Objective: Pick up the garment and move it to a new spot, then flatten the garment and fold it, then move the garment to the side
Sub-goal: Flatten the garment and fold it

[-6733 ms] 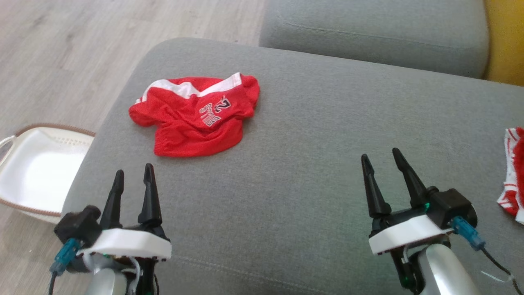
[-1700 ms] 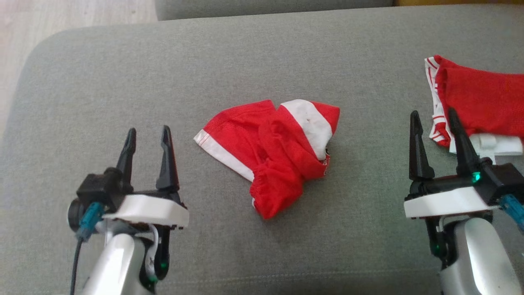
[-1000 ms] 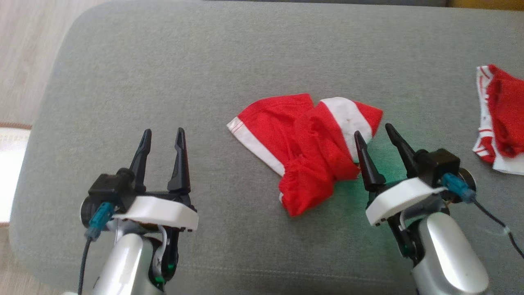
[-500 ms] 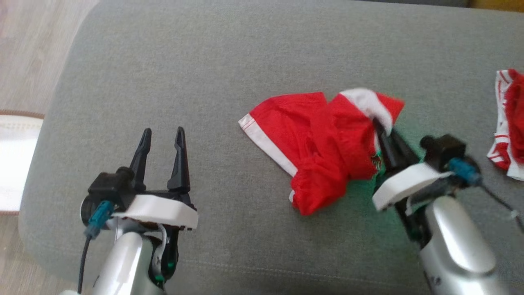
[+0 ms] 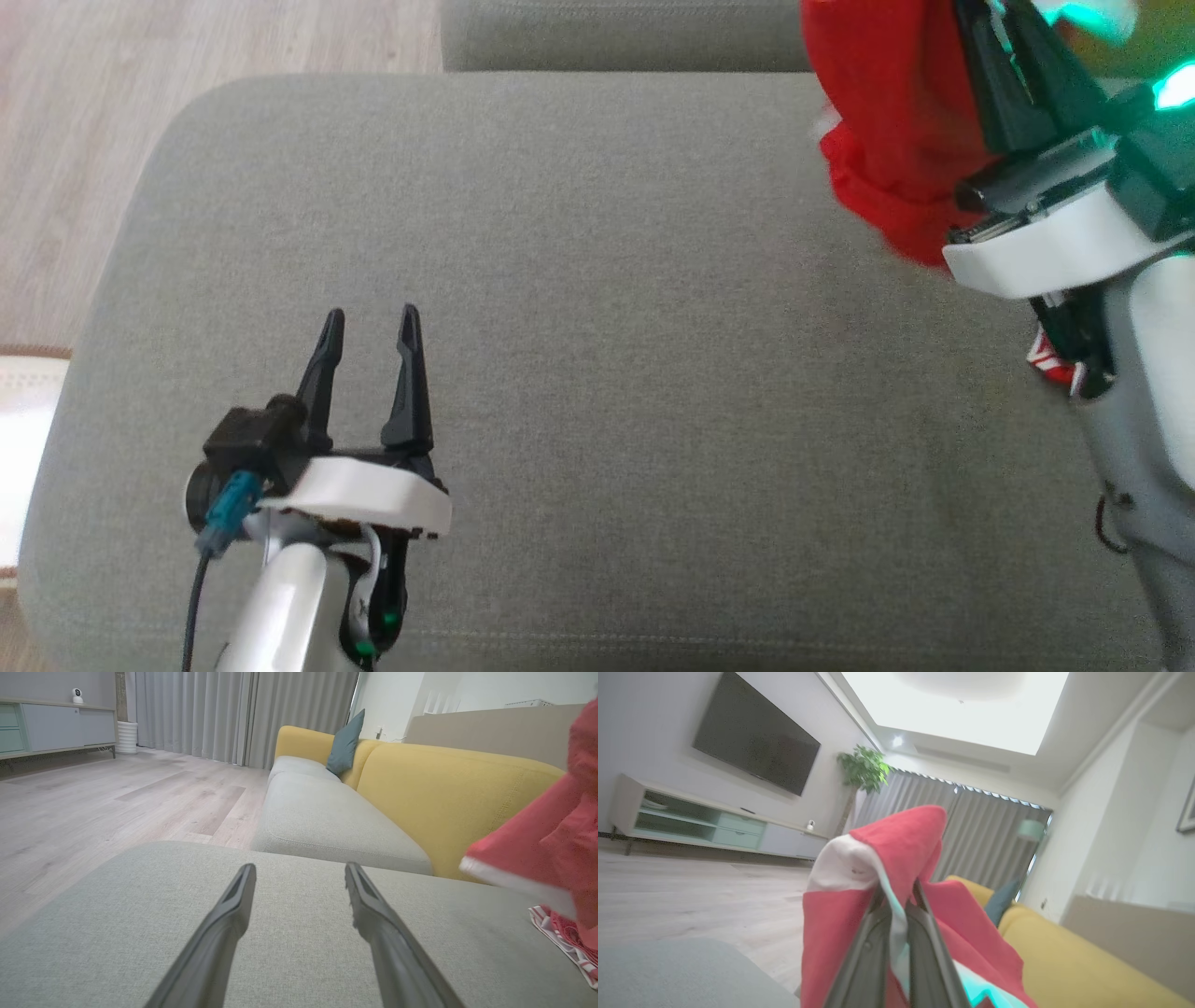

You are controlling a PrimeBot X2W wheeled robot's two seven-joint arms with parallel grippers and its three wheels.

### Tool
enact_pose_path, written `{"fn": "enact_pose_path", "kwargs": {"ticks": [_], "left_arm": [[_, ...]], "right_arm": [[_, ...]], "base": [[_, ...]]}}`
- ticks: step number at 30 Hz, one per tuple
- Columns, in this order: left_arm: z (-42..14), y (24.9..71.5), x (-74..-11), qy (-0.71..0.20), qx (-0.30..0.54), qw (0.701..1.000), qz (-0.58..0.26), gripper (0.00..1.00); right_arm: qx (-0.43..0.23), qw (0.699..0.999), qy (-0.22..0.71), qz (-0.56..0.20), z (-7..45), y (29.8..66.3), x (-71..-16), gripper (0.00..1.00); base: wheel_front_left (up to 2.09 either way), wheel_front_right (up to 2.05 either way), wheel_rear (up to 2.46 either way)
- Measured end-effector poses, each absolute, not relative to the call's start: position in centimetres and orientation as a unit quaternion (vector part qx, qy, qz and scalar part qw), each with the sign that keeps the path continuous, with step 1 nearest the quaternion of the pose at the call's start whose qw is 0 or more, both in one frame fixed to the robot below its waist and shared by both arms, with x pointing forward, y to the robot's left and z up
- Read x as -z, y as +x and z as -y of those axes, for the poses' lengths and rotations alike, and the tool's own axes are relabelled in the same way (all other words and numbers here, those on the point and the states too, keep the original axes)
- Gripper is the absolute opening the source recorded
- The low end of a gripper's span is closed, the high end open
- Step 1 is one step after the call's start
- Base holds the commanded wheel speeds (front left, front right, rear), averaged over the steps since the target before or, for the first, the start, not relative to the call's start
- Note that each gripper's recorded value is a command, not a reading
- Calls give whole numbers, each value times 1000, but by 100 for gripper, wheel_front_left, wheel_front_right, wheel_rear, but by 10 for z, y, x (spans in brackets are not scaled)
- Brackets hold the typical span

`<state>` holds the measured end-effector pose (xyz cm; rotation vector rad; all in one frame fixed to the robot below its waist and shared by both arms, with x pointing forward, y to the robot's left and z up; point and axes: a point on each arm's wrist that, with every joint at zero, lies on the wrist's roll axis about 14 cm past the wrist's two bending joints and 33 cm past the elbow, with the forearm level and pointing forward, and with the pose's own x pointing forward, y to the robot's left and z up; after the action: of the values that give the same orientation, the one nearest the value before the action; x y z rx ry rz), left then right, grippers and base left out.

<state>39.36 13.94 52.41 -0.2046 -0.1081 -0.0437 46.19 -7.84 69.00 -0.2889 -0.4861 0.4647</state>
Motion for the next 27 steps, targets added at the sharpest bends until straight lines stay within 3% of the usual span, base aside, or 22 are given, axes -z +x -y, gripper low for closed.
{"fn": "enact_pose_path", "kwargs": {"ticks": [5, 10, 19, 27], "left_arm": [[-135, 388, -526, -103, 25, 993, 56, 100], [-136, 386, -526, -103, 24, 993, 55, 100], [-143, 385, -512, -100, 13, 994, 36, 100], [-157, 391, -506, -93, -5, 995, 28, 100]], "right_arm": [[-256, 908, -159, 292, 62, 430, -736, 0], [-259, 913, -166, 266, 57, 429, -731, 0], [-278, 946, -155, 56, 55, 466, -594, 0], [-294, 944, -147, -11, 31, 509, -534, 0]], "base": [[0, 0, 0], [0, 0, 0], [0, 0, 0], [0, 0, 0]]}}
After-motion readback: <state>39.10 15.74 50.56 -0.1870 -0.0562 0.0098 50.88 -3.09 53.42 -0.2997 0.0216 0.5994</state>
